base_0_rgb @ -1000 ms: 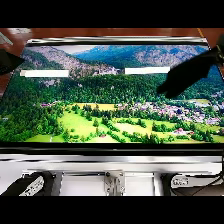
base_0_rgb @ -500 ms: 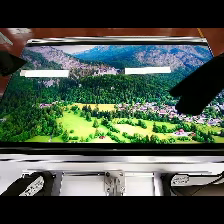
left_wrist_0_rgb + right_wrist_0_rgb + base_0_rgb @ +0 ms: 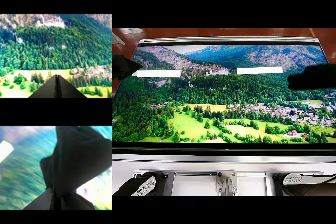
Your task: Fold the shirts.
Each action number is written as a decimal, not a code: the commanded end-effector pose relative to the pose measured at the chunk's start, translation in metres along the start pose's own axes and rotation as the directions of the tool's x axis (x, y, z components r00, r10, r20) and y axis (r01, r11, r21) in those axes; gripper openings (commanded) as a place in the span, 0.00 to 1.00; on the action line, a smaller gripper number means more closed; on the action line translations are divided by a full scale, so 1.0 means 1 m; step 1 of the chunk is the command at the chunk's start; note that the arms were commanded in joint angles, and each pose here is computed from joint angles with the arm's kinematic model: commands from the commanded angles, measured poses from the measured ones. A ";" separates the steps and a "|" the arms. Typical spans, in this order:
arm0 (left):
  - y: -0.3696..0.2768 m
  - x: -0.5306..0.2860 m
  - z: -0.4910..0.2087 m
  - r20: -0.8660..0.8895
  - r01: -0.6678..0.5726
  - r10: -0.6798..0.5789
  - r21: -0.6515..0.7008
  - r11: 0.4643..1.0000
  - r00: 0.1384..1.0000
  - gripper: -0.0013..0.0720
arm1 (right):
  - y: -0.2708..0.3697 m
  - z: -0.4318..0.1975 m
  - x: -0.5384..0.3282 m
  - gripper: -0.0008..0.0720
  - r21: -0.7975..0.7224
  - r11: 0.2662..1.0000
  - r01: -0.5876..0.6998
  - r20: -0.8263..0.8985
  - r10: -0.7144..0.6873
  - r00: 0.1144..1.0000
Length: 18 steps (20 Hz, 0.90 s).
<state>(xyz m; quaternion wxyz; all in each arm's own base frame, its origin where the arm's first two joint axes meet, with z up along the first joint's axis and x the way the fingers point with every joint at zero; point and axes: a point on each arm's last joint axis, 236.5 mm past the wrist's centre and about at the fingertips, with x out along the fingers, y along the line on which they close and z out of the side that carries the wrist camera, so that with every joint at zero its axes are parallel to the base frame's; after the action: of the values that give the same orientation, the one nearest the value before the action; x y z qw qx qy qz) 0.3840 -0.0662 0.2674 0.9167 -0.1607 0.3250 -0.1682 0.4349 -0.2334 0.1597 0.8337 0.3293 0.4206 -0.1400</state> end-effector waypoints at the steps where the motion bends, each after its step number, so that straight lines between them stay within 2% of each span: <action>1: -0.002 0.000 -0.009 -0.037 0.005 -0.005 0.000 1.000 0.999 0.07 | -0.125 -0.074 0.011 0.11 0.122 0.948 0.295 -0.281 -0.252 0.926; 5: -0.002 0.000 -0.014 -0.057 0.008 -0.008 -0.001 1.000 0.998 0.07 | -0.196 -0.148 0.005 0.11 0.255 0.887 0.385 -0.452 -0.243 0.858; 9: -0.004 0.000 -0.014 -0.057 0.017 -0.017 -0.004 1.000 0.998 0.07 | -0.246 -0.218 -0.006 0.11 0.314 0.819 0.480 -0.519 -0.274 0.809; 14: -0.005 0.000 -0.013 -0.056 0.021 -0.021 -0.006 1.000 0.998 0.07 | -0.258 -0.278 0.005 0.11 0.505 0.741 0.443 -0.479 -0.186 0.858; 18: -0.006 0.000 -0.013 -0.052 0.025 -0.025 -0.007 1.000 0.998 0.07 | -0.269 -0.294 -0.004 0.14 0.458 0.738 0.496 -0.514 -0.235 0.825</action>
<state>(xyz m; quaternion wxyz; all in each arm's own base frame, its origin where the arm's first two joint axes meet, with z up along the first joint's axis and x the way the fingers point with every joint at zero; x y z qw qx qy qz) 0.3743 -0.0731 0.2603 0.9051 -0.1626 0.3485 -0.1814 0.1338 -0.2402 -0.0720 0.5438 0.5041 0.5810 -0.3355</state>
